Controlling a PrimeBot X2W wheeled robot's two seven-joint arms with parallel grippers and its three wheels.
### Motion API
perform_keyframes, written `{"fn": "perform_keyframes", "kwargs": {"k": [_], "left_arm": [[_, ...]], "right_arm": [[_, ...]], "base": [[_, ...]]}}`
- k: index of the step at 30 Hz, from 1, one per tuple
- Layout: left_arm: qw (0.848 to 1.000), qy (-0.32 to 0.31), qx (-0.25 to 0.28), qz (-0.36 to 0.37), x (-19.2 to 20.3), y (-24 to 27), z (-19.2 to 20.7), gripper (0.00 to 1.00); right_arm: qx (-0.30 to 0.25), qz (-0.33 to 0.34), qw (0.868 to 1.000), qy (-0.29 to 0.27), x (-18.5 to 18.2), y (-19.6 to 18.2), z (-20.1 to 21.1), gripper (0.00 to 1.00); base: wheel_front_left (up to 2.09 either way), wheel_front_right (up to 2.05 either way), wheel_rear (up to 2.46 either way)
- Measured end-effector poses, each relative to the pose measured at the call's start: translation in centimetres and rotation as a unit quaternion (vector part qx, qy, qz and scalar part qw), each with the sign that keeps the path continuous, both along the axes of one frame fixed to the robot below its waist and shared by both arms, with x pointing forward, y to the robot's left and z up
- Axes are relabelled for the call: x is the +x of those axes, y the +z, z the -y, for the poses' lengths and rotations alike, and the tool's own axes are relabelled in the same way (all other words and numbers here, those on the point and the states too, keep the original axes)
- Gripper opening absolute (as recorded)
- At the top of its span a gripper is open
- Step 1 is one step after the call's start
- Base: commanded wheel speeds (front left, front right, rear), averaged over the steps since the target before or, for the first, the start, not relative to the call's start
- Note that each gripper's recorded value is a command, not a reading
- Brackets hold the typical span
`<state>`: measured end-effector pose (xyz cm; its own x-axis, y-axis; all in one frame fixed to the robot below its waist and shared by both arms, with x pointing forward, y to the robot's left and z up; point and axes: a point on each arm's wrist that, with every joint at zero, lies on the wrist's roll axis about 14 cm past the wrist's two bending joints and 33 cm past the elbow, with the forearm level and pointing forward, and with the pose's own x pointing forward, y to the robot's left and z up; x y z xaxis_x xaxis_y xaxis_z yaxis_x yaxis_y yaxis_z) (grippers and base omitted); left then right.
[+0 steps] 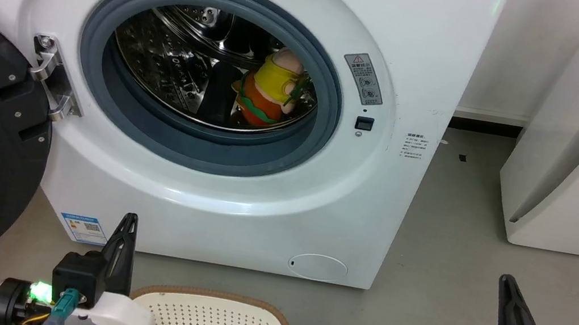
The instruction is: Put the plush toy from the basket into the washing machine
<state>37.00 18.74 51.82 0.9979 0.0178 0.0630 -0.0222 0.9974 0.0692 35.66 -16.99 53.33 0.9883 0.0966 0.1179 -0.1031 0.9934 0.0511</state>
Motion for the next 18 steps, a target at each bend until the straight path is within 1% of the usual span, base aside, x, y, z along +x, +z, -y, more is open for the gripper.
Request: {"fn": "perform_keyframes", "kwargs": {"k": [18], "left_arm": [[1.000, -0.002, -0.002, -0.006, 0.17, 0.31, 0.21, 0.00]], "right_arm": [[-0.009, -0.015, 1.000, 0.004, 0.22, -0.31, -0.27, 0.00]], "base": [[0.00, 0.00, 0.00]]}}
